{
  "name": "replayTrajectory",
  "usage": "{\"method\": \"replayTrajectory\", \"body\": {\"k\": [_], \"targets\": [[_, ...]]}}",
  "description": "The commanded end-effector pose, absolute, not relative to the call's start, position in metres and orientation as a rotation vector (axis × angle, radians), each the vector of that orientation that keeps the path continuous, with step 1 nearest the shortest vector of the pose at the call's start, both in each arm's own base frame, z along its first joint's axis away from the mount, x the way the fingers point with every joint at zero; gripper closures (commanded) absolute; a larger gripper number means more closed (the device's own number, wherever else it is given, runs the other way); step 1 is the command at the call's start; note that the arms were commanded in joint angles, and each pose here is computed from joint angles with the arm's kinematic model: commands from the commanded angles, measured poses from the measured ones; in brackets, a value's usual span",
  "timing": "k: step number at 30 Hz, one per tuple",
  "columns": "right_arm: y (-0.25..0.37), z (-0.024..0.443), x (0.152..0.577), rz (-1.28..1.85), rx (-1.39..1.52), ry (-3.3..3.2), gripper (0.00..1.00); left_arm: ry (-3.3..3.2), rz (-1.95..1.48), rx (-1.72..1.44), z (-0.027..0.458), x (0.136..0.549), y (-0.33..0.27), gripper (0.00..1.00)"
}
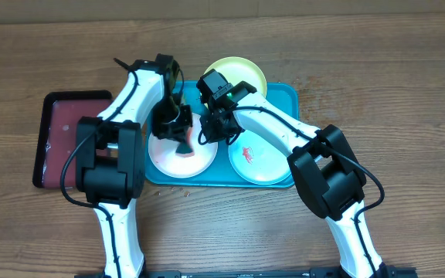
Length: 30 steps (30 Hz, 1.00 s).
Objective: Clean dirty plates on tray and stack at the side
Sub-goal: 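Keep scrubbing the white plate's sauce smear with the sponge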
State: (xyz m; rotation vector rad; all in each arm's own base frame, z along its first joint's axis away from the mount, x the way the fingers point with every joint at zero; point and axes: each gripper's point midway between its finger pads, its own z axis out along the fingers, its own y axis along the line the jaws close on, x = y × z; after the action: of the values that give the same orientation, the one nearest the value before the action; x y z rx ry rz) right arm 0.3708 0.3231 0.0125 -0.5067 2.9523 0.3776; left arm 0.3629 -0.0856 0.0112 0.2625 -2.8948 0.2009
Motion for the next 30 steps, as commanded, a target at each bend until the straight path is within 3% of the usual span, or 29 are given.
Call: {"method": "replayTrajectory", "body": {"k": [1,8,14,21,30], "targets": [[0.324,0.004,0.37,0.359,-0.521,2.963,0.96,-2.895,-0.104,0.39,0.007,0.362,-0.037,0.96],[0.325,0.004,0.37,0.362,-0.522,2.959,0.96,-2.88,-0.097,0.505,0.007,0.364,-0.03,0.96],[0.326,0.004,0.371,0.364,-0.522,2.957,0.96,-2.84,0.38,0.227,0.015,0.358,-0.111,0.96],[0.324,0.003,0.369,0.359,-0.523,2.965,0.96,-2.849,0.106,0.239,0.011,0.349,-0.083,0.96],[0.325,0.004,0.37,0.36,-0.524,2.961,0.96,-2.848,-0.516,0.548,0.018,0.354,0.016,0.96]]}}
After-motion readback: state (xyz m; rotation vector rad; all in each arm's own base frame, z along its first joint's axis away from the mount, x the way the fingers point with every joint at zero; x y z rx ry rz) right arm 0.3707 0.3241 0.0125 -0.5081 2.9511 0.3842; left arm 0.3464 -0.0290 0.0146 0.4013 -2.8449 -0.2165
